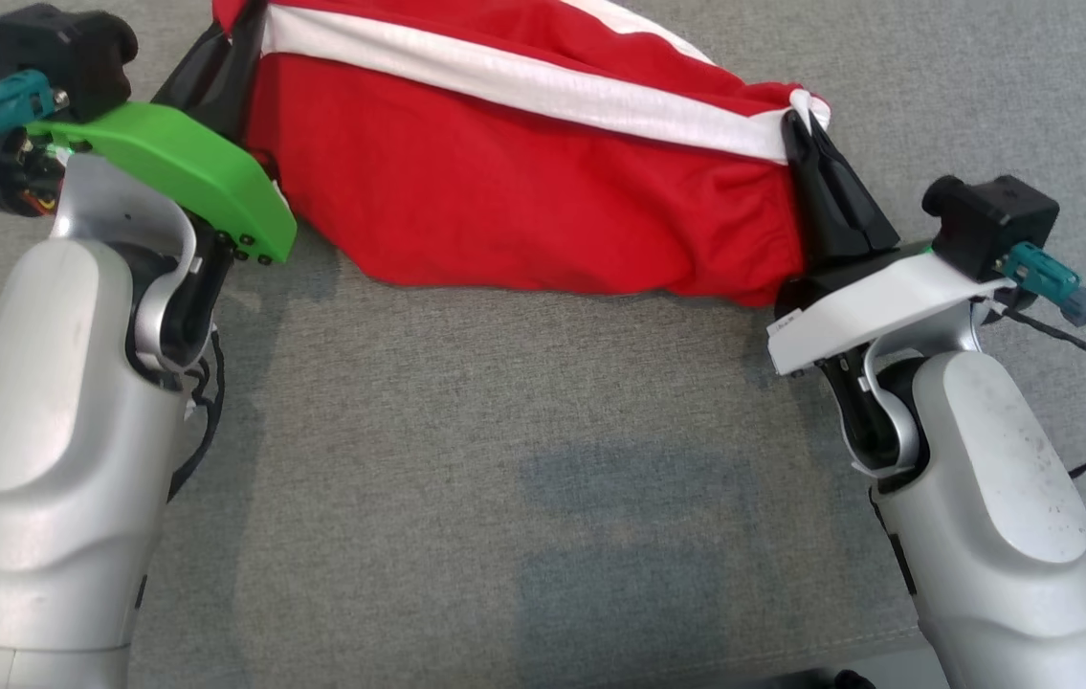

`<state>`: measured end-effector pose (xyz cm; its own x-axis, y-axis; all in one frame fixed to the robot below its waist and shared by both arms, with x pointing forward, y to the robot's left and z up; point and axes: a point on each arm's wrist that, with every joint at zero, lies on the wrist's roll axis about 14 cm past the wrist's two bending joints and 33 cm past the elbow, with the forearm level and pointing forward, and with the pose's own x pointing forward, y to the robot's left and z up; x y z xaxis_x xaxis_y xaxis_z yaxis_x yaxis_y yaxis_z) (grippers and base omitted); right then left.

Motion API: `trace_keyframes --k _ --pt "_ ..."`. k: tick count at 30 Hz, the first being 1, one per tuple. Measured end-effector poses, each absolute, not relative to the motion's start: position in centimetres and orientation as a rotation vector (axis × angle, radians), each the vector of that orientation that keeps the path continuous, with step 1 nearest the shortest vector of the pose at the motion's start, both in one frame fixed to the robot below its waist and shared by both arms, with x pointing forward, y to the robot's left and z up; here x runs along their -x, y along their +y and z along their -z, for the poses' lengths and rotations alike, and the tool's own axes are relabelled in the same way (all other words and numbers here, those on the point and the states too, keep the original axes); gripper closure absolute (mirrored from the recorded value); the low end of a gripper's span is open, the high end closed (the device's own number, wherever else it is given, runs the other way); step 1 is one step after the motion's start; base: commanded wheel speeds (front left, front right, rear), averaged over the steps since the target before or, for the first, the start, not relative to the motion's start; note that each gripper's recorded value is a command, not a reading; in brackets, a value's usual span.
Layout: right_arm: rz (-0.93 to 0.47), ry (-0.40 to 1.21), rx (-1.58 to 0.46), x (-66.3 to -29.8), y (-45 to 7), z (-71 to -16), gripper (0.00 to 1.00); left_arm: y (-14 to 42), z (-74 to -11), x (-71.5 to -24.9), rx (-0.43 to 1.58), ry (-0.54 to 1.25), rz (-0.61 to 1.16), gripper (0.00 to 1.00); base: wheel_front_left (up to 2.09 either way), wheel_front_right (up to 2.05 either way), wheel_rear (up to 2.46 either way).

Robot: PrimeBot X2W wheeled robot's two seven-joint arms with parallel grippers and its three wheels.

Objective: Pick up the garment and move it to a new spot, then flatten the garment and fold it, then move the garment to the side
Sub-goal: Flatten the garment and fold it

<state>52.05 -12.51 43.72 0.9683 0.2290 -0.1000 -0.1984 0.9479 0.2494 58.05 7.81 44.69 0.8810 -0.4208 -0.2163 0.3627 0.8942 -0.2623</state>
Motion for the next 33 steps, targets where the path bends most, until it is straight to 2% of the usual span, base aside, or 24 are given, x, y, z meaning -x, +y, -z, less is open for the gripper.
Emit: trace_keyframes --k 7,8,9,10,11,15,21,28,33 --pt "-0.202 0.154 -0.255 -53.4 -13.2 -42.0 1.00 6.5 -40.4 -60.9 0.232 0.372 0.413 1.00 0.00 0.00 0.00" --pt "-0.202 0.157 -0.254 -53.5 -13.2 -41.8 0.77 6.3 -39.9 -61.1 0.235 0.387 0.413 1.00 0.00 0.00 0.00" --pt "-0.203 0.159 -0.256 -53.5 -13.2 -41.6 0.30 6.2 -39.2 -61.2 0.238 0.405 0.411 0.93 0.00 0.00 0.00" --pt "-0.203 0.161 -0.257 -53.5 -13.2 -41.5 0.00 5.9 -38.9 -61.3 0.250 0.409 0.414 0.52 0.00 0.00 0.00" --pt "-0.206 0.156 -0.255 -53.5 -13.2 -41.5 0.00 5.7 -38.7 -61.4 0.258 0.409 0.415 0.00 0.00 0.00 0.00" --pt "-0.209 0.115 -0.248 -53.3 -13.1 -42.0 0.00 5.7 -39.1 -61.8 0.272 0.354 0.403 0.00 0.00 0.00 0.00" --pt "-0.209 0.021 -0.205 -52.2 -13.2 -43.8 0.00 7.6 -41.7 -61.6 0.233 0.164 0.343 0.00 0.00 0.00 0.00" --pt "-0.134 -0.110 -0.107 -50.7 -16.1 -47.7 0.00 10.6 -45.4 -58.8 0.183 -0.025 0.241 0.00 0.00 0.00 0.00" --pt "-0.100 -0.130 -0.080 -49.4 -17.2 -48.8 0.00 12.3 -48.5 -56.4 0.147 -0.115 0.200 0.00 0.00 0.00 0.00"
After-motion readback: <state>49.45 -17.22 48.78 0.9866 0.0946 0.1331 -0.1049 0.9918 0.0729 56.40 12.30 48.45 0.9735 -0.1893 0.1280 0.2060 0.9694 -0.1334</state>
